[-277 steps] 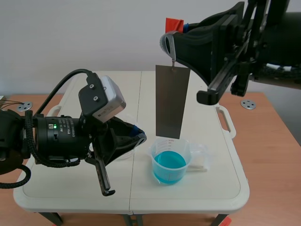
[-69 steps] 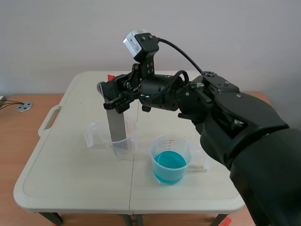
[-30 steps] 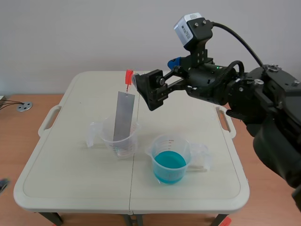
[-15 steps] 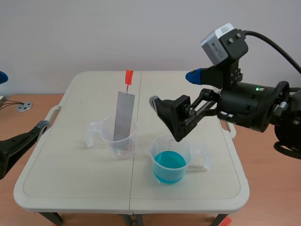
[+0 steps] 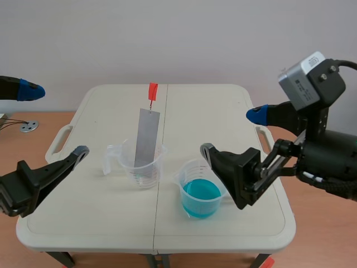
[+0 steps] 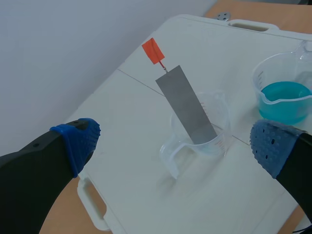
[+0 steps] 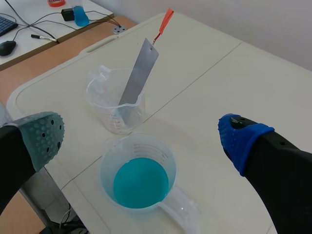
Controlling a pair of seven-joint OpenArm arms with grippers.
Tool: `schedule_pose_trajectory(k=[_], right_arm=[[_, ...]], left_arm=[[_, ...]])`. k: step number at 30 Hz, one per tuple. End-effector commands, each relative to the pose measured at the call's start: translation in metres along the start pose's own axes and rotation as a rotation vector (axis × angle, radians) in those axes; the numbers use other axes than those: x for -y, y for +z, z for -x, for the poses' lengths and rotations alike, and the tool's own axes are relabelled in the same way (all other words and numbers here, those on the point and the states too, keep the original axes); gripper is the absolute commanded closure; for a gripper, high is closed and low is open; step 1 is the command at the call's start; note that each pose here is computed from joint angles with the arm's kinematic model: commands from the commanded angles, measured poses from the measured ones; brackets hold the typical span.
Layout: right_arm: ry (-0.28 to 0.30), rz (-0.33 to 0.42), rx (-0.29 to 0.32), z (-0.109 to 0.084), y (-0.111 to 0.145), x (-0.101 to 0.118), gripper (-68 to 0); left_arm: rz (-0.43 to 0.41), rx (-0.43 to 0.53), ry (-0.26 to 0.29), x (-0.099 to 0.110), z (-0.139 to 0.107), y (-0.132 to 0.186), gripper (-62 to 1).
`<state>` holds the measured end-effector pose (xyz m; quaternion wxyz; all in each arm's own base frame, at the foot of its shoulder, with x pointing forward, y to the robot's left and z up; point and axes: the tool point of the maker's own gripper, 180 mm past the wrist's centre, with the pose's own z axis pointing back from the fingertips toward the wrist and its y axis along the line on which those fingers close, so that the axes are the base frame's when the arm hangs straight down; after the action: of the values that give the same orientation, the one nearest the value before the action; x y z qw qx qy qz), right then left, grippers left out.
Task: Hold the metal plate by the orange handle, dip it into the blue solution, take it out and point at it, then put the plate back in the beaker on the left.
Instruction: 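Return to the home posture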
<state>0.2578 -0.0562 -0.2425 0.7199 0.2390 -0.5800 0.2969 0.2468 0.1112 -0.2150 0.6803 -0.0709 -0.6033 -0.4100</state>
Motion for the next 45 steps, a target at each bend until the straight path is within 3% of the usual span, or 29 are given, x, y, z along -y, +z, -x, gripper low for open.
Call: schedule_pose_trajectory(k=[1, 7, 18, 29, 37, 45], right_arm=[[0.009, 0.000, 0.042, -0.013, 0.004, -0.002, -66.5], [-0.003, 0.004, 0.027, -0.012, 0.016, -0.011, -66.5], [-0.033, 0.051, -0.031, 0.010, 0.031, -0.014, -66.5], [-0.027, 0.064, -0.034, 0.010, 0.030, -0.011, -66.5], [-0.027, 0.063, -0.048, 0.013, 0.030, -0.011, -66.5], [-0.027, 0.063, -0.042, 0.011, 0.030, -0.011, -66.3]], left_arm=[[0.001, 0.030, 0.016, 0.003, -0.008, 0.000, -62.3], [-0.006, 0.034, 0.026, 0.003, -0.008, 0.000, -62.3], [-0.006, 0.034, 0.026, 0.003, -0.008, 0.000, -62.3], [0.027, 0.047, 0.051, 0.011, -0.010, 0.000, -62.3], [-0.011, 0.067, 0.102, 0.012, -0.011, -0.002, -62.3], [-0.018, 0.067, 0.112, 0.012, -0.011, -0.002, -62.3]])
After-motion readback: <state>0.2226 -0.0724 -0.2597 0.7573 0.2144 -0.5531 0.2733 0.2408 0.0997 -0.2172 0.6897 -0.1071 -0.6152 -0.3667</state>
